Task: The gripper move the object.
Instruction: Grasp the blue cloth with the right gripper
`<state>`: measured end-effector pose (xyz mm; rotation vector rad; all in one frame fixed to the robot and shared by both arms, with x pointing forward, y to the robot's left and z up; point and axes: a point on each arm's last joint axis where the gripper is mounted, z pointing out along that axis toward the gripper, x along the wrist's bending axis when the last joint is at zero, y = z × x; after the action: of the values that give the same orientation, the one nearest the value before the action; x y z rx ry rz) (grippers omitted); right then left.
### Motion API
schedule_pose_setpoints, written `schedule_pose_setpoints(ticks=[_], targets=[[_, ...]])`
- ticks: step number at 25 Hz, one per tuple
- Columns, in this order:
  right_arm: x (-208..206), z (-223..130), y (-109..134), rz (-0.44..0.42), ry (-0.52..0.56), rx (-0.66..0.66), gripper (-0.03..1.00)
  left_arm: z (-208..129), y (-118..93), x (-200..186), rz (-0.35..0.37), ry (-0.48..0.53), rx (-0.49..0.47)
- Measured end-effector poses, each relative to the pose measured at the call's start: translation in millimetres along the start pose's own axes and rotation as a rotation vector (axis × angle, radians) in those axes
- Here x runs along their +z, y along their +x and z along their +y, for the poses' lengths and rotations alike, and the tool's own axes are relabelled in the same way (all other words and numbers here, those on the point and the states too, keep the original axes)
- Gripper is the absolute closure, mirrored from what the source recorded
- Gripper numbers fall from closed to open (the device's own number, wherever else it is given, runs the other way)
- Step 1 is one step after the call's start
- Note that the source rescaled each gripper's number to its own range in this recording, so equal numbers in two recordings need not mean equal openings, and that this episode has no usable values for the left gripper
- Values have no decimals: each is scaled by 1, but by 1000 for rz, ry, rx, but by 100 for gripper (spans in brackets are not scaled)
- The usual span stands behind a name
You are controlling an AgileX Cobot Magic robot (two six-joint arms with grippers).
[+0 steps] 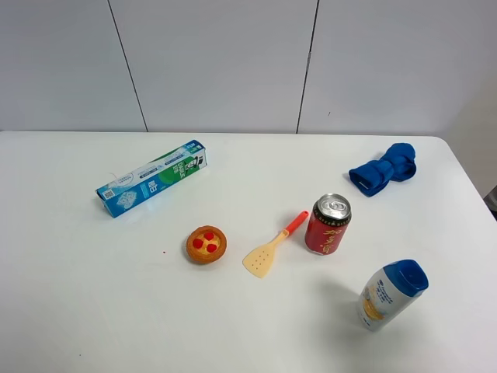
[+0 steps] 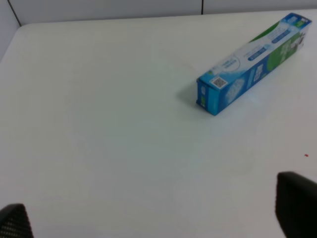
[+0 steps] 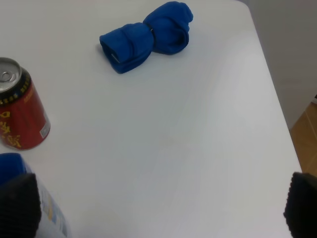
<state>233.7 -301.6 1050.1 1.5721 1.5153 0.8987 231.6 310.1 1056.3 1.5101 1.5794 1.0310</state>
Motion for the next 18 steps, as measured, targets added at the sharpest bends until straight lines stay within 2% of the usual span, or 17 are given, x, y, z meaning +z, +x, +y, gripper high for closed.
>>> schedule_pose_setpoints(ticks=[14,18], targets=[[0,0,0,0,0,0,-3,0,0,0,0,0,0],[3,2,1,6,23,36,-3,0,0,0,0,0,0]])
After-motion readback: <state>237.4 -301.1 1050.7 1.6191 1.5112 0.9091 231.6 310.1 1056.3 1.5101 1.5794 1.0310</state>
